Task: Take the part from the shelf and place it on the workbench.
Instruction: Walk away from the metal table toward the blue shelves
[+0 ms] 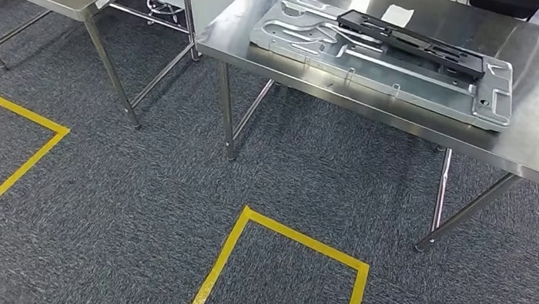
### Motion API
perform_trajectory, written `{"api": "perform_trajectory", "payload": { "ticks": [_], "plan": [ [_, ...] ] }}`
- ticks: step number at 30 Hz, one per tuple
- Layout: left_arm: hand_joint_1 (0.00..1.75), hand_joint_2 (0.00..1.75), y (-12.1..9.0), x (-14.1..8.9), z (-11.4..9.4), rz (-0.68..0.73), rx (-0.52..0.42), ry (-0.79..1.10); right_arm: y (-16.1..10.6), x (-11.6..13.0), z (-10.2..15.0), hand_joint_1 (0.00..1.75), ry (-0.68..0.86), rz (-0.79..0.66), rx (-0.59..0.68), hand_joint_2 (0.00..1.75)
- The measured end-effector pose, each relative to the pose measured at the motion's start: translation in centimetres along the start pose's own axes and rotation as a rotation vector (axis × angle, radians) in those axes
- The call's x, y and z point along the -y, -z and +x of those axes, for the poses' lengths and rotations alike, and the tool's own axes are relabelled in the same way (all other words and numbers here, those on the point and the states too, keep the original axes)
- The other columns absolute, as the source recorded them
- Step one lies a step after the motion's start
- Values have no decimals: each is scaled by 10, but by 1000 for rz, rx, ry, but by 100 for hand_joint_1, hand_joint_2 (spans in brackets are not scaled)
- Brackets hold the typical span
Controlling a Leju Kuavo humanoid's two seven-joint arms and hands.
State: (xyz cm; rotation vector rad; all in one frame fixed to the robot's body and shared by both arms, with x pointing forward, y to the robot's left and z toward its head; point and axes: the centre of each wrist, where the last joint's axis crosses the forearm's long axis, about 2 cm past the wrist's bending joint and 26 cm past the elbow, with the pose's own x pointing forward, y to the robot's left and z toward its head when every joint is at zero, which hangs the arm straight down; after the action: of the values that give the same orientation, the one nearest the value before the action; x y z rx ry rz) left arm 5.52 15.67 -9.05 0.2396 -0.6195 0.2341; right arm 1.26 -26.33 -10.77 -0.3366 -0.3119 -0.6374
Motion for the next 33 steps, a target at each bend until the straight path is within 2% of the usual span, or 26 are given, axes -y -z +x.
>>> {"api": "perform_trajectory", "payload": {
  "ticks": [3,9,12,33],
  "plan": [
    [0,0,1,-2,-1,20,-12,-18,-2,-12,0,0,-63,67,-71,0],
    [0,0,3,-7,-2,39,-23,-28,-4,-21,-2,0,-318,192,-112,0],
    [0,0,4,-11,-2,45,-25,-28,-5,-25,-4,0,-395,232,-125,0],
    [0,0,9,-21,-3,67,-28,-31,-9,-36,-4,0,-490,301,-153,0]
  ]
}}
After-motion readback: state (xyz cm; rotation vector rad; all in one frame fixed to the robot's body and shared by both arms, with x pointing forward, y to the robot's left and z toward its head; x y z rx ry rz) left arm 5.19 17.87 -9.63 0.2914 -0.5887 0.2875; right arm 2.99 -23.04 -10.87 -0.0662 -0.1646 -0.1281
